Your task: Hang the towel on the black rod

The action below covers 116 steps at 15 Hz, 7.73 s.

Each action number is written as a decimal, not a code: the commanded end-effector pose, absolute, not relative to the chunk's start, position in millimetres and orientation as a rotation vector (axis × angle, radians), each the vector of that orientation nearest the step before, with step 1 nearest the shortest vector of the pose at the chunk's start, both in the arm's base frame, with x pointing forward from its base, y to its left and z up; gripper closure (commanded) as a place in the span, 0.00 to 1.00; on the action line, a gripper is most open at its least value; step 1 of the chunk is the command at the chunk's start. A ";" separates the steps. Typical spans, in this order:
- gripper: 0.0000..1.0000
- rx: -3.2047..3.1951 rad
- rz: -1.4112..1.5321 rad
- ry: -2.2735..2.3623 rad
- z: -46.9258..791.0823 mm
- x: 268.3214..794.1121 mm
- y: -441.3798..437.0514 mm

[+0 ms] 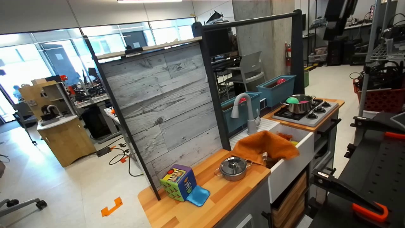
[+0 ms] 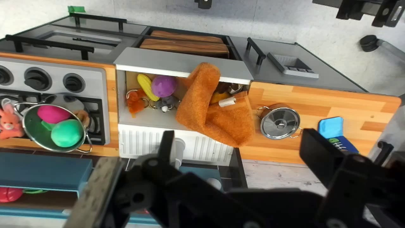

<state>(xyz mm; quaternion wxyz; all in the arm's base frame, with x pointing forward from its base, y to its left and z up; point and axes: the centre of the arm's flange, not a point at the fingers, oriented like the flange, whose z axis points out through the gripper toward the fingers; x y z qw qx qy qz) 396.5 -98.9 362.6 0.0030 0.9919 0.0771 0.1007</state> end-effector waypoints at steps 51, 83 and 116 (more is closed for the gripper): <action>1.00 2.942 -0.143 -0.052 44.6 640.3 -92.4; 0.99 3.026 1.705 -0.959 458.2 519.8 -246.5; 0.99 3.098 1.610 -0.543 579.5 642.9 -266.1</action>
